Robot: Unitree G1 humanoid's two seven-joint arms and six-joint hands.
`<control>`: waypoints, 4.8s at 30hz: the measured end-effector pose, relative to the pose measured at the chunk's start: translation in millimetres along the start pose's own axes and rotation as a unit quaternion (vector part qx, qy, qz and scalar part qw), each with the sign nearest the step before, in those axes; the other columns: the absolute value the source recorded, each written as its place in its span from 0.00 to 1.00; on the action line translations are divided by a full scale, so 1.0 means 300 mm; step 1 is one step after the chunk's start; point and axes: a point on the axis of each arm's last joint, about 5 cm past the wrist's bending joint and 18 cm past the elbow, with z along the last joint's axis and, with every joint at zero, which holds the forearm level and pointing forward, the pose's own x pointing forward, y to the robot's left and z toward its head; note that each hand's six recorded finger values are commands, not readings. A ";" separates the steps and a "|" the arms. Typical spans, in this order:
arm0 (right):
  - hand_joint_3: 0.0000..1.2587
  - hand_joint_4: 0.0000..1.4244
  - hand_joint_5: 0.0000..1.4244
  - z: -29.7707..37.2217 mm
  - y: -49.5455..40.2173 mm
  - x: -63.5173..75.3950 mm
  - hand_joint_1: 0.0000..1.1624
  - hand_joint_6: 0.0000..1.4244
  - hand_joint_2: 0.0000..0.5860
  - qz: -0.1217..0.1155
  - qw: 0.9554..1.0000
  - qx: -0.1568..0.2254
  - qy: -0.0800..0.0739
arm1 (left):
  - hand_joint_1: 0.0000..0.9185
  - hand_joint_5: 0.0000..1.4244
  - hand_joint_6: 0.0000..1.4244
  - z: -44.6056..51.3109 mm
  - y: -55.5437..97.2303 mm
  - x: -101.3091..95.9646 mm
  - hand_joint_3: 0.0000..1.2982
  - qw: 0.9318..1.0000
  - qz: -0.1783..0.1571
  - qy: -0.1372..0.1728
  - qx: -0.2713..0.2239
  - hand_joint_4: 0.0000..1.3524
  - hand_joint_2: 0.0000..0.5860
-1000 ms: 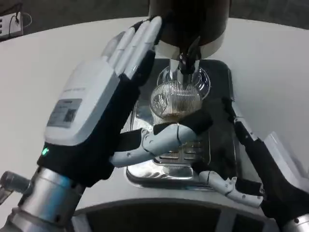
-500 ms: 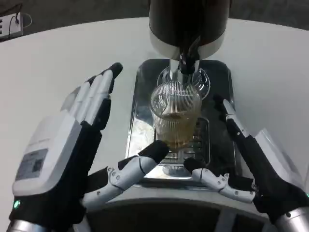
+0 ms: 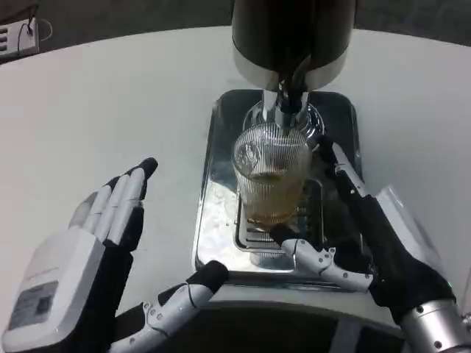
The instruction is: Grasp the cup under the faucet to collect the drink, then remove the cup.
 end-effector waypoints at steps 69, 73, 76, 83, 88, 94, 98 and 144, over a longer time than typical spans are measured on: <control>0.11 0.18 0.19 0.000 0.113 0.217 0.67 0.24 0.32 -0.012 0.999 0.032 -0.031 | 0.00 0.00 0.00 -0.044 0.019 -0.026 0.00 0.998 -0.027 0.050 0.022 0.00 0.28; 0.15 0.21 0.22 0.000 0.122 0.218 0.71 0.30 0.31 -0.010 0.999 0.033 -0.034 | 0.00 0.00 0.00 -0.044 0.019 -0.024 0.00 0.998 -0.026 0.052 0.021 0.00 0.28; 0.19 0.24 0.26 0.002 0.128 0.218 0.73 0.38 0.31 -0.010 0.999 0.037 -0.038 | 0.00 0.00 0.00 -0.046 0.022 -0.023 0.00 0.998 -0.026 0.055 0.022 0.00 0.28; 0.33 0.38 0.53 0.006 0.146 0.218 0.90 0.84 0.40 -0.021 0.998 0.049 -0.041 | 0.00 0.00 0.00 -0.048 0.026 -0.021 0.00 0.997 -0.030 0.060 0.023 0.00 0.28; 0.44 0.51 0.68 0.016 0.164 0.218 0.96 0.99 0.39 -0.032 0.997 0.060 -0.044 | 0.00 0.00 0.00 -0.047 0.028 -0.019 0.00 0.998 -0.031 0.059 0.024 0.00 0.28; 0.53 0.60 0.76 0.010 0.168 0.210 0.97 1.00 0.35 -0.053 0.996 0.065 -0.037 | 0.00 0.00 0.00 -0.047 0.030 -0.013 0.00 0.998 -0.028 0.059 0.023 0.00 0.28; 0.58 0.65 0.81 0.006 0.165 0.208 0.99 1.00 0.33 -0.058 0.995 0.066 -0.035 | 0.00 0.00 0.00 -0.046 0.030 -0.009 0.00 0.998 -0.026 0.056 0.023 0.00 0.28; 0.67 0.72 0.84 0.091 0.003 -0.035 1.00 1.00 0.20 -0.031 0.987 0.109 -0.111 | 0.00 0.00 0.00 -0.009 0.028 -0.007 0.00 0.997 -0.027 0.029 0.063 0.00 0.16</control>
